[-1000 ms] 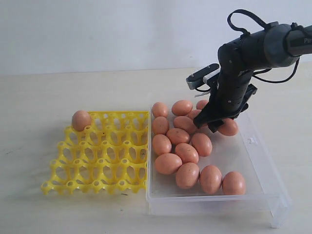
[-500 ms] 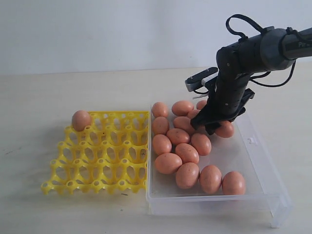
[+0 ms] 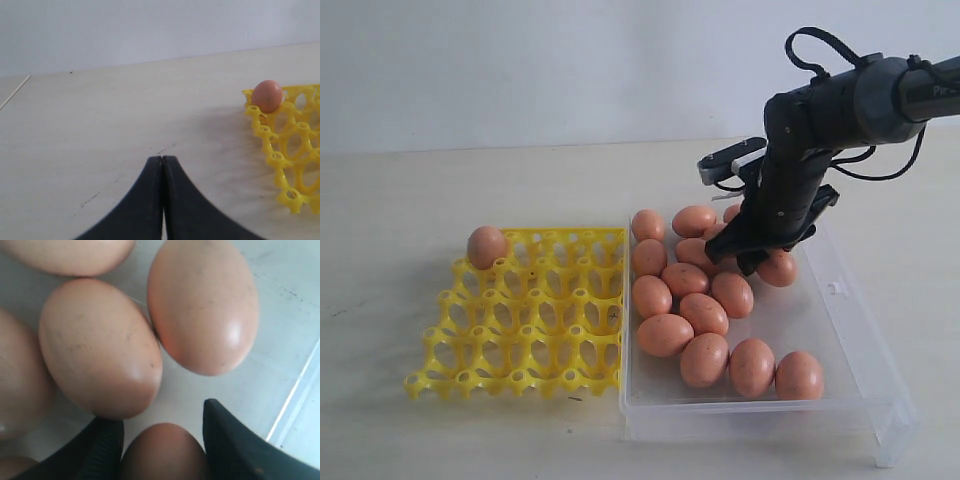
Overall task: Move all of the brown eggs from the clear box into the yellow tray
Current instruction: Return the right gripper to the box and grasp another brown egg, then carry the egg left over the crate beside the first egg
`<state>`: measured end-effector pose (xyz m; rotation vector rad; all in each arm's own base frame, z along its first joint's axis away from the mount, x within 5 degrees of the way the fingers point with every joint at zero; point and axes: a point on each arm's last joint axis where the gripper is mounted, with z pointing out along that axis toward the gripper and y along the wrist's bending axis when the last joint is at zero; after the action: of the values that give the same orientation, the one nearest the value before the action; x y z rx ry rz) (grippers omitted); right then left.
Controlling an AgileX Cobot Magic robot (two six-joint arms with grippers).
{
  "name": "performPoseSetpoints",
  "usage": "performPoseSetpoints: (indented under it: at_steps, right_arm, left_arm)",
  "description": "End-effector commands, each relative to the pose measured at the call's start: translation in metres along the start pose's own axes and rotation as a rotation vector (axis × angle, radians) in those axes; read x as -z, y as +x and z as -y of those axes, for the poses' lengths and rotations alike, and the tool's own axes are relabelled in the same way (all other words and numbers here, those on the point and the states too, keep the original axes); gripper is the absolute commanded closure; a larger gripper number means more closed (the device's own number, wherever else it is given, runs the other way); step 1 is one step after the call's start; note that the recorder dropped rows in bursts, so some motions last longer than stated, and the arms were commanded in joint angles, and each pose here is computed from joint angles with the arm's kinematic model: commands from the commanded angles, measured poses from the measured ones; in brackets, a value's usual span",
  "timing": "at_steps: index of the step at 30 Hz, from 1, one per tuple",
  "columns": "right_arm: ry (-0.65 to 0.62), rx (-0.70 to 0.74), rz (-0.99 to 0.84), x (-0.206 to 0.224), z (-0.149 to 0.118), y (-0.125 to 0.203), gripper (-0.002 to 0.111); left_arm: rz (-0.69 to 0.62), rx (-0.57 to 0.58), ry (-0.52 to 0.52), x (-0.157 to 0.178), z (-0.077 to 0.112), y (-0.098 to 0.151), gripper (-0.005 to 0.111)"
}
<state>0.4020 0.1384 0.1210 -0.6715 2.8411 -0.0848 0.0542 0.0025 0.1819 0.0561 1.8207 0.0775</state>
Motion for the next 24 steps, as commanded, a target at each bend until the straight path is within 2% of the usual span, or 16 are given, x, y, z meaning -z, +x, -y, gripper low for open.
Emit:
performPoseSetpoints:
  at_steps: [1,10,14,18,24]
  right_arm:
    - [-0.004,0.000,0.015,0.012,0.001,-0.001,0.108]
    - [-0.007,-0.007,0.119,0.049,-0.002,-0.002,0.108]
    - [-0.082,-0.078,0.317,0.084,-0.016,0.003,0.108]
    - [-0.190,-0.142,0.624,0.117,-0.055,0.003,0.108]
    - [-0.292,-0.004,1.012,0.123,-0.146,0.000,0.108]
  left_arm:
    - [0.020,0.008,-0.001,0.001,0.000,-0.002,0.107]
    - [0.020,0.008,-0.001,0.001,0.000,-0.002,0.107]
    - [0.020,0.008,-0.001,0.001,0.000,-0.002,0.107]
    - [0.020,0.008,-0.001,0.001,0.000,-0.002,0.107]
    - [0.020,0.008,-0.001,0.001,0.000,-0.002,0.107]
